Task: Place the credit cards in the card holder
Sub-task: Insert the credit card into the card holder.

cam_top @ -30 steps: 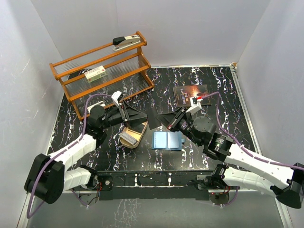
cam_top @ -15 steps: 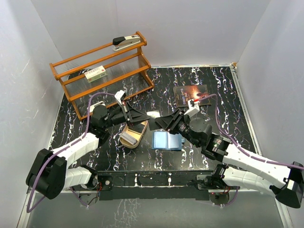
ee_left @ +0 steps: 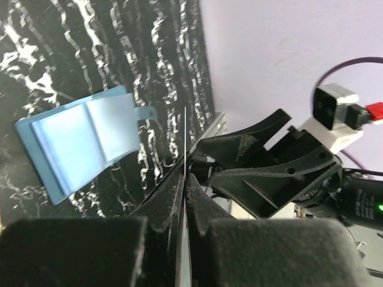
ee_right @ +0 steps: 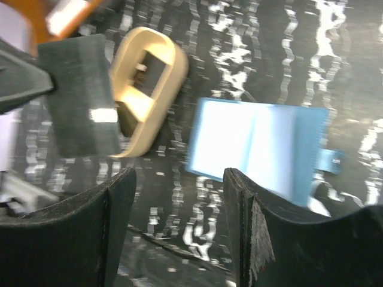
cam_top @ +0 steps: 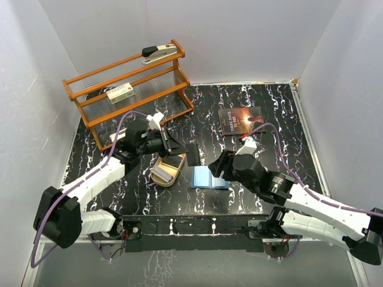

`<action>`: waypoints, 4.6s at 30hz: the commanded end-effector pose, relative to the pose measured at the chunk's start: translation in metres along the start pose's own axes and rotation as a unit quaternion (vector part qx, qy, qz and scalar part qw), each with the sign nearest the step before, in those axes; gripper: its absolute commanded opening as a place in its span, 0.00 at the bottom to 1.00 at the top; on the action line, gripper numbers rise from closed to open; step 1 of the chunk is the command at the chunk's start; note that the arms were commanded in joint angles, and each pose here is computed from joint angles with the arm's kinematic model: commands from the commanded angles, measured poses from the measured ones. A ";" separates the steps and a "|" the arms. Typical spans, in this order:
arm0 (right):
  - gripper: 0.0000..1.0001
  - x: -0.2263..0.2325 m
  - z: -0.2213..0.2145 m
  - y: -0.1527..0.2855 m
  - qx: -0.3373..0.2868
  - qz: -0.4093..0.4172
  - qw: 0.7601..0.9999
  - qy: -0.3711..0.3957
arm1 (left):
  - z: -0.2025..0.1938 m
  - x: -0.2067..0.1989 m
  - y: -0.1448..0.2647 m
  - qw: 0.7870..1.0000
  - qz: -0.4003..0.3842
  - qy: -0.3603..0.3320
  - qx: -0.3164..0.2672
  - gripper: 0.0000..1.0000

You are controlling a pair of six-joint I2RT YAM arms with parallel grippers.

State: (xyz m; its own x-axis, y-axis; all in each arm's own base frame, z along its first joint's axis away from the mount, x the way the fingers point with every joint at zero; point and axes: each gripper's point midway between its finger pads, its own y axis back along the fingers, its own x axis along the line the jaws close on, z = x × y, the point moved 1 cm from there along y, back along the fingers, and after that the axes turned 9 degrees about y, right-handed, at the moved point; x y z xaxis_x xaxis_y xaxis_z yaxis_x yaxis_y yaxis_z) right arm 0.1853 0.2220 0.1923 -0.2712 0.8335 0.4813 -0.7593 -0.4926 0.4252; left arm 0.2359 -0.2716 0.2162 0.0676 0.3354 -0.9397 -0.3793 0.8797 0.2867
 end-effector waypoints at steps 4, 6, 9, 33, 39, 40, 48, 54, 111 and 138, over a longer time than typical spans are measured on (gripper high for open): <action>0.56 -0.039 -0.007 -0.012 0.068 -0.144 0.979 0.131 | -0.015 0.036 -0.015 0.996 0.074 0.023 0.044 0.00; 0.54 -0.039 -0.012 -0.020 0.090 -0.150 0.974 0.145 | -0.017 0.038 -0.021 0.995 0.080 0.024 0.045 0.00; 0.49 -0.044 -0.020 -0.033 0.113 -0.154 0.970 0.152 | -0.024 0.047 -0.029 0.994 0.094 0.030 0.049 0.00; 0.19 -0.110 -0.048 -0.080 0.187 -0.156 0.963 0.111 | -0.051 0.090 -0.092 0.979 0.171 0.043 0.100 0.00; 0.17 -0.121 -0.060 -0.082 0.200 -0.156 0.962 0.100 | -0.051 0.099 -0.102 0.976 0.185 0.038 0.106 0.00; 0.16 -0.123 -0.062 -0.083 0.203 -0.159 0.961 0.098 | -0.052 0.102 -0.103 0.975 0.190 0.038 0.108 0.00; 0.14 -0.132 -0.078 -0.084 0.223 -0.169 0.957 0.083 | -0.055 0.123 -0.108 0.966 0.227 0.037 0.123 0.00; 0.13 -0.134 -0.079 -0.083 0.221 -0.171 0.957 0.079 | -0.061 0.130 -0.110 0.963 0.228 0.040 0.140 0.00; 0.12 -0.133 -0.096 -0.072 0.220 -0.164 0.961 0.022 | -0.059 0.169 -0.121 0.942 0.307 0.033 0.132 0.00; 0.27 -0.120 -0.061 -0.055 0.198 -0.161 0.965 0.054 | -0.054 0.155 -0.120 0.947 0.308 0.029 0.084 0.26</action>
State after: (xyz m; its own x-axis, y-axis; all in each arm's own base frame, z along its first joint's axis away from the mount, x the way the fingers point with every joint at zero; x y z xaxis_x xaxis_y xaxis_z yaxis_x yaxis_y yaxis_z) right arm 0.2165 0.1639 0.0442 -0.1119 0.9703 0.2145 -0.4977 -0.2415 0.8330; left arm 0.2414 -0.3619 0.0302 -0.1647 0.7290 -0.6644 -0.1433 0.6487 0.7474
